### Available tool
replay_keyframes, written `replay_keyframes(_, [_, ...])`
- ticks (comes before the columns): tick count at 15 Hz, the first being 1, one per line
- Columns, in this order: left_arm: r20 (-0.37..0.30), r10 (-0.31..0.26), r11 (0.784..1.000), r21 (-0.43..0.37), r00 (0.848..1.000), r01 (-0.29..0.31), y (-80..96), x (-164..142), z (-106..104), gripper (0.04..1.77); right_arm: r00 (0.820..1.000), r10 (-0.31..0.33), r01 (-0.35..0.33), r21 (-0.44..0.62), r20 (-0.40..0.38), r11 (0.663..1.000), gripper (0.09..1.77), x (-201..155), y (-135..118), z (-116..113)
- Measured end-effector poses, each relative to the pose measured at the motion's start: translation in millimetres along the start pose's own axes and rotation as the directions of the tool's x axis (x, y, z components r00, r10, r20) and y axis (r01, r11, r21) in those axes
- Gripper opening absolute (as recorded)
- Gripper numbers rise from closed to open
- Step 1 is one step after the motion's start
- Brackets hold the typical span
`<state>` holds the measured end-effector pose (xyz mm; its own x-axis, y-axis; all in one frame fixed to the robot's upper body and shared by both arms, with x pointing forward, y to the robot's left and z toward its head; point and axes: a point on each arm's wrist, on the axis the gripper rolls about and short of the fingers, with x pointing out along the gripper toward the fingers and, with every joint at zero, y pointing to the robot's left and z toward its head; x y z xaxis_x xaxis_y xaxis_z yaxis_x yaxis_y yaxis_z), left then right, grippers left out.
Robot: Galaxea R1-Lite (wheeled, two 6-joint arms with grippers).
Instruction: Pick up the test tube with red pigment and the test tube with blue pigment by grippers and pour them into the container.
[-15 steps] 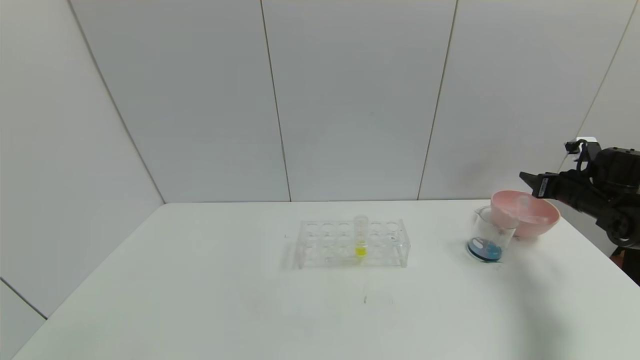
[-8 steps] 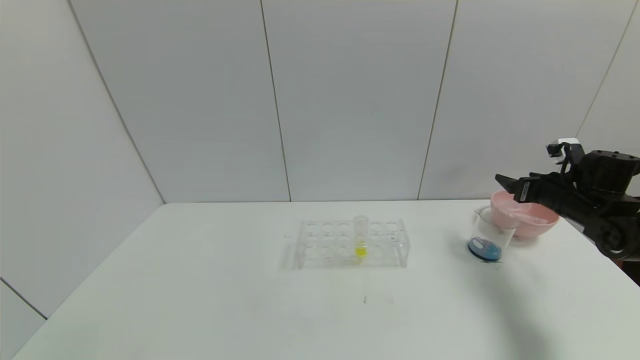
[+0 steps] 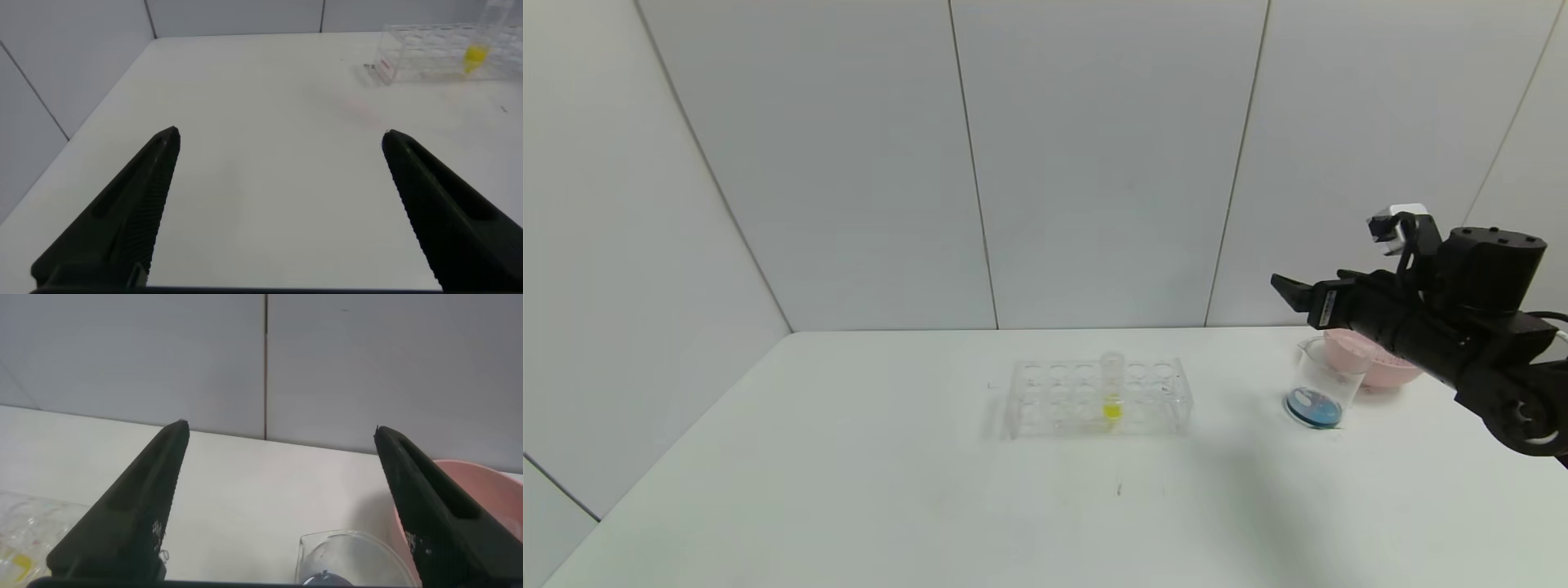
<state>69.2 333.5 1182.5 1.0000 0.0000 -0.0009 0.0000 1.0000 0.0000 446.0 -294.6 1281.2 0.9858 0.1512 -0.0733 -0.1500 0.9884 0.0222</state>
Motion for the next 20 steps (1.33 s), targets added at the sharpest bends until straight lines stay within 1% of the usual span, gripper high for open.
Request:
replay_keyframes(2, [0.000, 0.000, 1.000, 0.000, 1.000, 0.000, 0.0, 0, 0, 1.76, 1.000, 0.019, -0.019, -0.003, 0.025, 1.000, 1.64, -18, 7, 11])
replay_keyframes(6, [0.000, 0.000, 1.000, 0.000, 1.000, 0.000, 0.0, 0, 0, 1.76, 0.996, 0.032, -0.031, -0.009, 0.078, 0.999, 1.67, -64, 9, 36])
replay_keyframes(8, [0.000, 0.000, 1.000, 0.000, 1.000, 0.000, 0.0, 0, 0, 1.76, 0.995, 0.038, -0.038, -0.010, 0.091, 0.999, 1.68, -95, 10, 47])
replay_keyframes(12, [0.000, 0.000, 1.000, 0.000, 1.000, 0.000, 0.0, 0, 0, 1.76, 0.991, 0.047, -0.045, -0.014, 0.124, 0.999, 1.69, -164, 14, 61])
replay_keyframes(14, [0.000, 0.000, 1.000, 0.000, 1.000, 0.000, 0.0, 0, 0, 1.76, 0.989, 0.042, -0.040, -0.021, 0.140, 0.999, 1.69, -200, 14, 60])
replay_keyframes(17, [0.000, 0.000, 1.000, 0.000, 1.000, 0.000, 0.0, 0, 0, 1.76, 0.989, 0.026, -0.022, -0.030, 0.147, 0.999, 1.70, -250, 13, 49])
replay_keyframes(18, [0.000, 0.000, 1.000, 0.000, 1.000, 0.000, 0.0, 0, 0, 1.76, 0.989, 0.014, -0.010, -0.031, 0.148, 0.999, 1.70, -265, 12, 46])
replay_keyframes(20, [0.000, 0.000, 1.000, 0.000, 1.000, 0.000, 0.0, 0, 0, 1.76, 0.986, -0.032, 0.037, -0.028, 0.165, 0.999, 1.70, -295, 11, 39])
